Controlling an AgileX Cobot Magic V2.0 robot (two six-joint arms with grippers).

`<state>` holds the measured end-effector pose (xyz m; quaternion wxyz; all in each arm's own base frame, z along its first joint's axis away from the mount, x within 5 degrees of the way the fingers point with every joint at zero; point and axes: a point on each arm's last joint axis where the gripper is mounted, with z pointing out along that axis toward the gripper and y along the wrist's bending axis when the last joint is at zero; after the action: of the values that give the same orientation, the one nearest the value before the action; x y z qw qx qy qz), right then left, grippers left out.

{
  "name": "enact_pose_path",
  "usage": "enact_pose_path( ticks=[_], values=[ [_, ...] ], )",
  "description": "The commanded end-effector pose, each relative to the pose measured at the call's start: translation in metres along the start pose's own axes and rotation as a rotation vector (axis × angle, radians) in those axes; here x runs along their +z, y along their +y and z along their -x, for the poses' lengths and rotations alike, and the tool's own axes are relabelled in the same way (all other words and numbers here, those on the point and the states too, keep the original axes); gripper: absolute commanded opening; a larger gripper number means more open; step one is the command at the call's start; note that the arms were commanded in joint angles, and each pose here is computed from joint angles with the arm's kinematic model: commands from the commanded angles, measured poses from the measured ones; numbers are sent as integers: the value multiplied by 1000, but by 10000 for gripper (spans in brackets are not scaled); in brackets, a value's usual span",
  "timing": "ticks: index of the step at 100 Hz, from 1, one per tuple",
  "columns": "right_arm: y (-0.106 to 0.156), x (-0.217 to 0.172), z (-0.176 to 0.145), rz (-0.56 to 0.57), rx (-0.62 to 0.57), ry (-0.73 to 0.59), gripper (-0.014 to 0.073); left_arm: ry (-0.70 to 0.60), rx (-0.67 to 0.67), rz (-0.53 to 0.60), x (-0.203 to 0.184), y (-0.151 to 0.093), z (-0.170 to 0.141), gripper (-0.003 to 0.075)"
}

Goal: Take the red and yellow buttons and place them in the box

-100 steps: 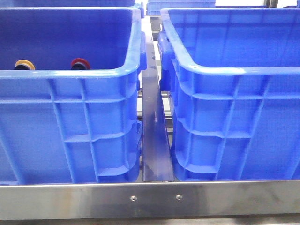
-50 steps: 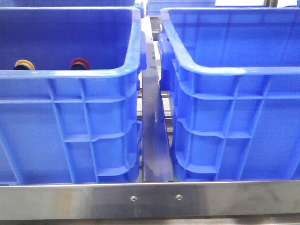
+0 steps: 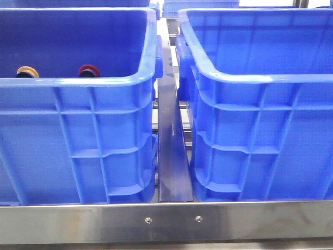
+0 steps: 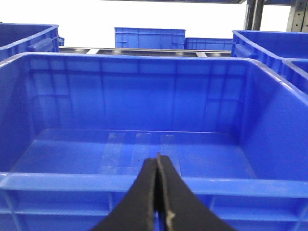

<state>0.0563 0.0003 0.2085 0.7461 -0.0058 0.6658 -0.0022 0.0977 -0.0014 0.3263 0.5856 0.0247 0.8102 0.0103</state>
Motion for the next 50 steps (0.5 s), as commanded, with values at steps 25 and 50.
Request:
enact_pose_path(
  ticks=[25,50],
  values=[
    [0,-3,15,-5,-7,-125,-67,117,-46,-29,61,-2,50,466],
    [0,-3,15,-5,-7,-125,-67,270,-84,-54,123,-5,69,517]
  ],
)
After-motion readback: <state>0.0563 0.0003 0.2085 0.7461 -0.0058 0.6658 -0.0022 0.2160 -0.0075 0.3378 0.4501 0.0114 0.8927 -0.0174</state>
